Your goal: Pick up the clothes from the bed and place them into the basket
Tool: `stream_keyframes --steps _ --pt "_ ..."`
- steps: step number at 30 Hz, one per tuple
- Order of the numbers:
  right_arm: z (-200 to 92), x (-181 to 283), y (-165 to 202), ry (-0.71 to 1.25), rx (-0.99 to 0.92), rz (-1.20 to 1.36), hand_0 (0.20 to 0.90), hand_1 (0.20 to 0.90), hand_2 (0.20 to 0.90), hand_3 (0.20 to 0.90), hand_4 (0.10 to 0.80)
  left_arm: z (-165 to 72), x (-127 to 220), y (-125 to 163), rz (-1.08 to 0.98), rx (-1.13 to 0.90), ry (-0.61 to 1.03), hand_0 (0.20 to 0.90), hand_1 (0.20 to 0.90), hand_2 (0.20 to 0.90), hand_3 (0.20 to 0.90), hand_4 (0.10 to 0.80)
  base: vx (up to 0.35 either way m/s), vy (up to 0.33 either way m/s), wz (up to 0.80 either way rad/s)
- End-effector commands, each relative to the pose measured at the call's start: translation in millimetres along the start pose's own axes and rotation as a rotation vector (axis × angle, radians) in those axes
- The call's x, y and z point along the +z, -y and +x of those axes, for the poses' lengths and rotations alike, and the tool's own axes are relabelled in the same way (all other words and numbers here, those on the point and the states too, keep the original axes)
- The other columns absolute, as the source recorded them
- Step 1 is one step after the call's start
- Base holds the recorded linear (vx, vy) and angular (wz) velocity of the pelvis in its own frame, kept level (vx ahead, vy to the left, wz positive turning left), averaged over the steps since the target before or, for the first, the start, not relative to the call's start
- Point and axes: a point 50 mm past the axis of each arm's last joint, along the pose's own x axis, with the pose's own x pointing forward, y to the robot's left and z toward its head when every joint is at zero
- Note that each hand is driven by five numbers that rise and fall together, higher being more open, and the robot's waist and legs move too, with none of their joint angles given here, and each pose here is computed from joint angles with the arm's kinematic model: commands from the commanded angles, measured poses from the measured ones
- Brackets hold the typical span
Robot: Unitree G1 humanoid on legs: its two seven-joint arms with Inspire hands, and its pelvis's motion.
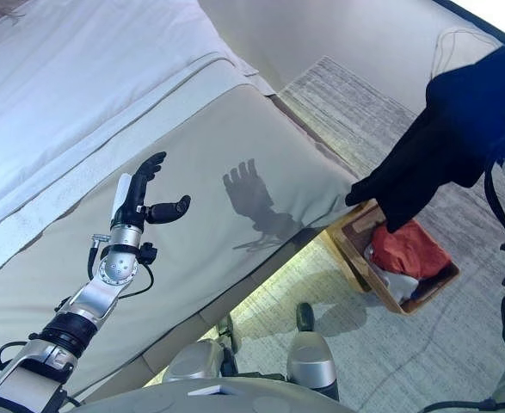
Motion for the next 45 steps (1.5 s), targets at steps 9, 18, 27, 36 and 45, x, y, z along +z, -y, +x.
stream_keyframes --steps 9,18,27,36,45 --pt "-5 -12 3 0.065 0.010 -0.144 0.300 0.300 0.300 0.200 0.100 2 18 28 -0.005 -0.067 0.113 0.900 0.900 0.900 0.900 0.800 -0.010 -0.044 -0.14" --pt "-10 -27 -17 -0.008 0.074 -0.116 0.300 0.300 0.300 0.200 0.100 6 22 30 -0.017 -0.064 0.120 0.900 0.900 0.900 0.900 0.800 -0.023 -0.022 -0.03" --pt "-5 -36 -17 -0.064 0.067 -0.141 0.300 0.300 0.300 0.200 0.100 6 27 37 -0.043 -0.067 0.127 0.900 0.900 0.900 0.900 0.800 -0.003 0.000 0.00" --pt "-6 -50 -17 -0.117 0.068 -0.220 0.300 0.300 0.300 0.200 0.100 5 28 37 -0.049 -0.069 0.130 0.900 0.900 0.900 0.900 0.800 0.000 0.000 0.00" --pt "-8 -63 -16 -0.154 0.060 -0.223 0.646 0.646 0.646 0.604 0.504 2 30 37 -0.065 -0.069 0.139 0.900 0.900 0.900 0.900 0.800 0.003 -0.002 0.00"
